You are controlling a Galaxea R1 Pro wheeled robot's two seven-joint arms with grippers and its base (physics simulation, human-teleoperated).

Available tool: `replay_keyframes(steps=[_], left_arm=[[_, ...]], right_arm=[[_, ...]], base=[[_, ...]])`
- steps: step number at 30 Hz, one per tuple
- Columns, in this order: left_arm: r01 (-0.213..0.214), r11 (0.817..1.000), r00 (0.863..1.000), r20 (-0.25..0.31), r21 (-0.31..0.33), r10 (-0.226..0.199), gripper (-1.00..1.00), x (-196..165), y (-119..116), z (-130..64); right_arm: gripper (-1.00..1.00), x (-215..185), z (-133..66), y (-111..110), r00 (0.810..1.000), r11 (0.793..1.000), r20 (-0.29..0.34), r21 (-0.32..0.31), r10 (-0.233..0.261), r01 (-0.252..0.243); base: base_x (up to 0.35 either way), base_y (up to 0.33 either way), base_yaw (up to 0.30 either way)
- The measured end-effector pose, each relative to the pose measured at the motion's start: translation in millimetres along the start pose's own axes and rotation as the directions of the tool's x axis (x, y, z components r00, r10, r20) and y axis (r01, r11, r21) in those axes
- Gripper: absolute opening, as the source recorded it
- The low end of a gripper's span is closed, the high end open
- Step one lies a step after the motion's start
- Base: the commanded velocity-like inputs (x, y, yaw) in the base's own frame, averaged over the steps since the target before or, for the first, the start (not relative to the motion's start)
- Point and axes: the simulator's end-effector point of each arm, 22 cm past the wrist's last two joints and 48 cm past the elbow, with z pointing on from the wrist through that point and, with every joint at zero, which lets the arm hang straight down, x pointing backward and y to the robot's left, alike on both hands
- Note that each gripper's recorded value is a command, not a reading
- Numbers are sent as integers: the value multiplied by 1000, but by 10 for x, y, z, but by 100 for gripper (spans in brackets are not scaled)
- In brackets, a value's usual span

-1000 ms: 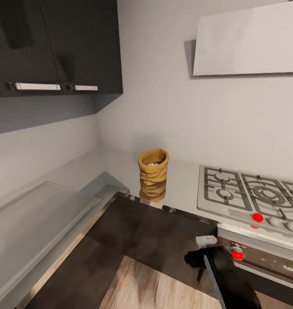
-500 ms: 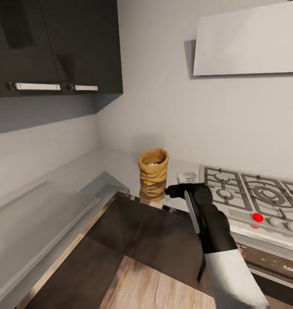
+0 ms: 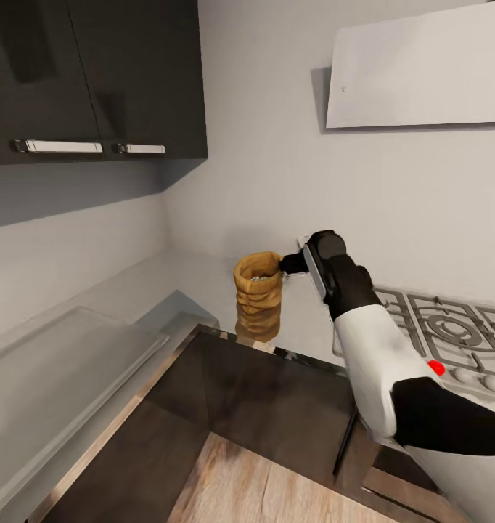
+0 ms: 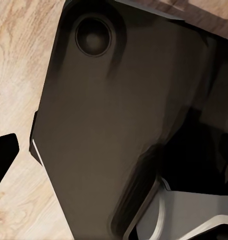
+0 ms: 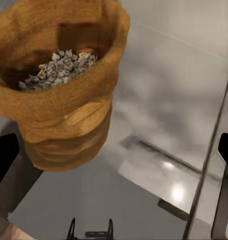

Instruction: In the kitchen, take the popcorn bag from the countertop, put it into the microwave, and heat it until the popcorn is cooked so the cooked popcorn ends up inside the bag.

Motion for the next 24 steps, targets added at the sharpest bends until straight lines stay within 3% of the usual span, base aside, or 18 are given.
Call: replay_keyframes(steps=[8,24], left_arm=[[0,1000,1000,0,0,0,100,-1,0,0],[4,1000,1000,0,8,-4,100,0,-19,0]], right_arm=[[100,-107,7,-283,996,996,-24,43,84,-83],[100,-114,4,-287,995,995,-22,38,93,-92]], base=[[0,0,0],[0,0,0]])
